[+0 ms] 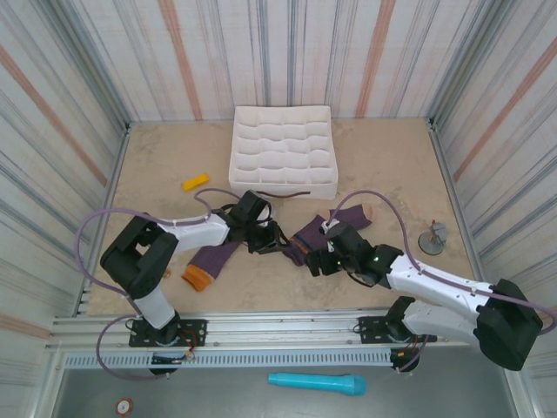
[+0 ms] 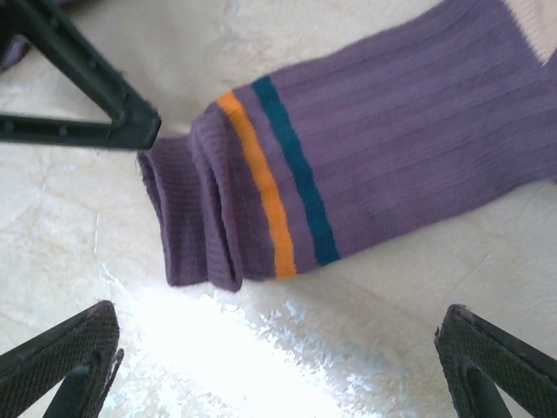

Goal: Roll the socks

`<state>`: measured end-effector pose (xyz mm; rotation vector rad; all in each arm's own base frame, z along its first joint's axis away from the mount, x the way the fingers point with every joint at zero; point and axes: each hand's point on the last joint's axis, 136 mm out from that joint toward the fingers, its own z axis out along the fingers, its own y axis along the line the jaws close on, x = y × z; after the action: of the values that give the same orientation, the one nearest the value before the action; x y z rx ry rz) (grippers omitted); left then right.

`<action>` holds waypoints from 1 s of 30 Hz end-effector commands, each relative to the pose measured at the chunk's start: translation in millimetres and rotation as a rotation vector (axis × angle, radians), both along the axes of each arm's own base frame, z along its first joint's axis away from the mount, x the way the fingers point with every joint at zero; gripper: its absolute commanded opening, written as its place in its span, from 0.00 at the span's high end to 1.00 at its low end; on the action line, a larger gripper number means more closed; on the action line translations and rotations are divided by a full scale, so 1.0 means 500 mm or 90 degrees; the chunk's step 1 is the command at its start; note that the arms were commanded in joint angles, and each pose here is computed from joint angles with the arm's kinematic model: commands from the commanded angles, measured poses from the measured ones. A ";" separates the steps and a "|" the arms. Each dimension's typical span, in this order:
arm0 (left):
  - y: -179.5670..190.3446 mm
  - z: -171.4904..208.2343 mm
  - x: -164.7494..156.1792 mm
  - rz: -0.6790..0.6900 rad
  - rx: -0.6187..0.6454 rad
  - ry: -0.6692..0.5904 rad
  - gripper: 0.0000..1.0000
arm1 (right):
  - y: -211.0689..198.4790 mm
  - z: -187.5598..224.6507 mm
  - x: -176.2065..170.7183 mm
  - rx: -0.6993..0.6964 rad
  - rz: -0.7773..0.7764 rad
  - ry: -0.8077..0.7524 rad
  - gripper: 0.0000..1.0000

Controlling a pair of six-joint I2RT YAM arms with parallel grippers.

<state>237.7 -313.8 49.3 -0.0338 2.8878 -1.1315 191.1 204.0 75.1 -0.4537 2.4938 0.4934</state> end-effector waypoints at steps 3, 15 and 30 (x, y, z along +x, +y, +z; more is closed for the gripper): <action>-0.007 -0.009 -0.006 -0.002 -0.001 0.019 0.54 | 0.014 0.001 -0.011 0.027 0.009 0.005 0.04; -0.027 -0.023 -0.003 0.005 0.008 0.050 0.67 | 0.025 -0.016 0.003 0.003 0.007 -0.020 0.06; -0.025 -0.029 -0.028 0.020 0.004 0.074 0.96 | 0.089 -0.044 -0.023 -0.021 0.113 -0.006 0.20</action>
<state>234.4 -326.8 33.8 -0.1394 2.9566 -1.1381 180.2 236.5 48.2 -0.6270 2.4944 0.5041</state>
